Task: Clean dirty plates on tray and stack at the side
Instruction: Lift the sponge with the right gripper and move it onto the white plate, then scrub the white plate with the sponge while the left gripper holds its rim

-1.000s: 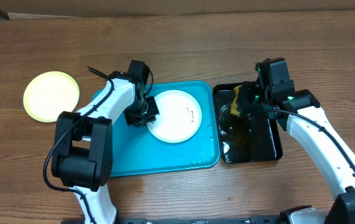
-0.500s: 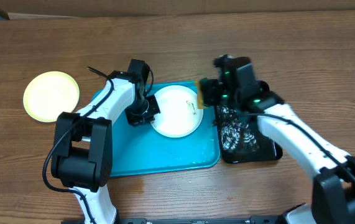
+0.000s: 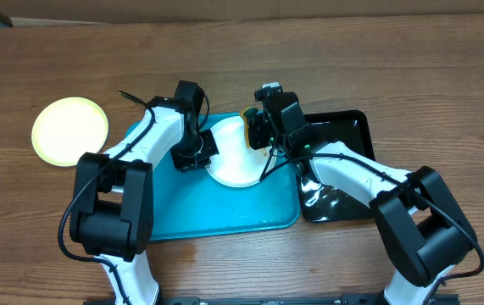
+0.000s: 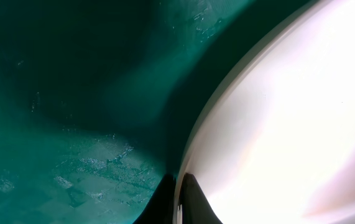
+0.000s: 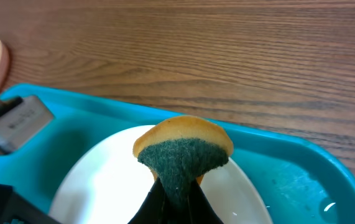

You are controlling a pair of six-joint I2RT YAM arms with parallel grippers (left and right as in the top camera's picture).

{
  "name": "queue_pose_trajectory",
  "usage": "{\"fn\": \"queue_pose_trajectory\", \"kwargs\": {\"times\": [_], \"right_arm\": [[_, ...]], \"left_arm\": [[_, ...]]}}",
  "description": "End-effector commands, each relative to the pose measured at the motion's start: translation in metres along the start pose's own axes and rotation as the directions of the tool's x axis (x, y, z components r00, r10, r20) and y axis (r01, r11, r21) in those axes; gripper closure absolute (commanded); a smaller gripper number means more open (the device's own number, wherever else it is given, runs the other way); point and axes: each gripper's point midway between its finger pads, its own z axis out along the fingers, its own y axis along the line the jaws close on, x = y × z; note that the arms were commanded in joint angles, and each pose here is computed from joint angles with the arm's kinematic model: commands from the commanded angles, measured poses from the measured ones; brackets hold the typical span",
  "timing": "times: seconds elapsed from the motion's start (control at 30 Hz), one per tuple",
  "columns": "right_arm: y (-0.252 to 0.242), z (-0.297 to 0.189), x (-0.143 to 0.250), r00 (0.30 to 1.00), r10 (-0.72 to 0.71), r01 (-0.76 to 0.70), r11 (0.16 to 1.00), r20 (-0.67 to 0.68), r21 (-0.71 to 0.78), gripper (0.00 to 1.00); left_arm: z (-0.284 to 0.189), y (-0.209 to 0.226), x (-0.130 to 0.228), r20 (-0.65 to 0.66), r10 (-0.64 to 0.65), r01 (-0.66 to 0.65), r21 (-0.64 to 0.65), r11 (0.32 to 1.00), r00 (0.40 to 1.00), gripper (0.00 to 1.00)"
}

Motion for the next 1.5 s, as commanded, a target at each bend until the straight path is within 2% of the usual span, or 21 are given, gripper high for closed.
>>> {"fn": "queue_pose_trajectory", "kwargs": {"times": [0.0,0.13,0.33,0.4,0.43,0.5,0.53,0.67,0.8,0.87,0.9,1.03,1.07,1.33,1.47], "right_arm": [[-0.001,0.0,-0.013,0.994,-0.102,0.101,0.995,0.04,0.021,0.96],[0.003,0.002,-0.002,0.975,-0.223,0.223,0.975,0.002,0.007,0.96],[-0.004,0.012,0.018,0.961,-0.271,0.272,0.962,-0.062,0.012,0.95],[-0.006,0.014,0.022,0.959,-0.274,0.276,0.961,-0.073,0.012,0.8],[-0.005,0.014,0.023,0.959,-0.274,0.275,0.961,-0.074,0.009,0.58],[0.0,0.014,0.023,0.959,-0.275,0.274,0.962,-0.071,-0.02,0.41],[0.003,0.014,0.022,0.959,-0.275,0.273,0.961,-0.066,-0.035,0.37],[0.0,0.013,0.03,0.957,-0.271,0.27,0.962,-0.1,-0.033,0.36],[-0.009,0.013,0.047,0.95,-0.263,0.265,0.964,-0.169,-0.011,0.37],[-0.011,0.015,0.051,0.948,-0.261,0.264,0.965,-0.182,-0.009,0.43],[-0.012,0.015,0.051,0.948,-0.26,0.264,0.964,-0.182,-0.002,0.48],[-0.019,0.015,0.053,0.949,-0.247,0.259,0.965,-0.194,0.037,0.81],[-0.02,0.015,0.054,0.948,-0.247,0.259,0.965,-0.201,0.039,0.85],[-0.035,0.01,0.069,0.933,-0.234,0.269,0.958,-0.272,0.097,0.92],[-0.025,0.01,0.075,0.947,-0.156,0.178,0.983,-0.282,0.054,0.96]], "left_arm": [[0.018,0.012,0.007,-0.034,0.011,-0.013,-0.064,0.998,0.999,0.96],[0.018,0.012,0.006,-0.031,0.011,-0.013,-0.062,0.998,0.999,0.96],[0.018,0.011,0.006,-0.028,0.012,-0.014,-0.061,0.998,1.0,0.96],[0.018,0.011,0.006,-0.028,0.012,-0.014,-0.061,0.998,1.0,0.96],[0.018,0.011,0.006,-0.029,0.013,-0.015,-0.061,0.998,1.0,0.96],[0.018,0.011,0.006,-0.028,0.016,-0.018,-0.061,0.998,0.999,0.96],[0.018,0.011,0.006,-0.028,0.016,-0.018,-0.06,0.998,0.999,0.96],[0.018,0.011,0.006,-0.029,0.016,-0.018,-0.061,0.998,0.999,0.95],[0.018,0.011,0.006,-0.028,0.016,-0.017,-0.06,0.998,0.999,0.95],[0.018,0.011,0.005,-0.027,0.016,-0.017,-0.06,0.998,1.0,0.95],[0.018,0.011,0.005,-0.027,0.016,-0.017,-0.06,0.998,1.0,0.95],[0.018,0.011,0.006,-0.028,0.016,-0.018,-0.06,0.998,0.999,0.95],[0.018,0.011,0.006,-0.028,0.016,-0.018,-0.061,0.998,0.999,0.95],[0.018,0.012,0.005,-0.027,0.015,-0.017,-0.061,0.998,1.0,0.95],[0.018,0.011,0.005,-0.027,0.015,-0.017,-0.06,0.998,1.0,0.95]]}}
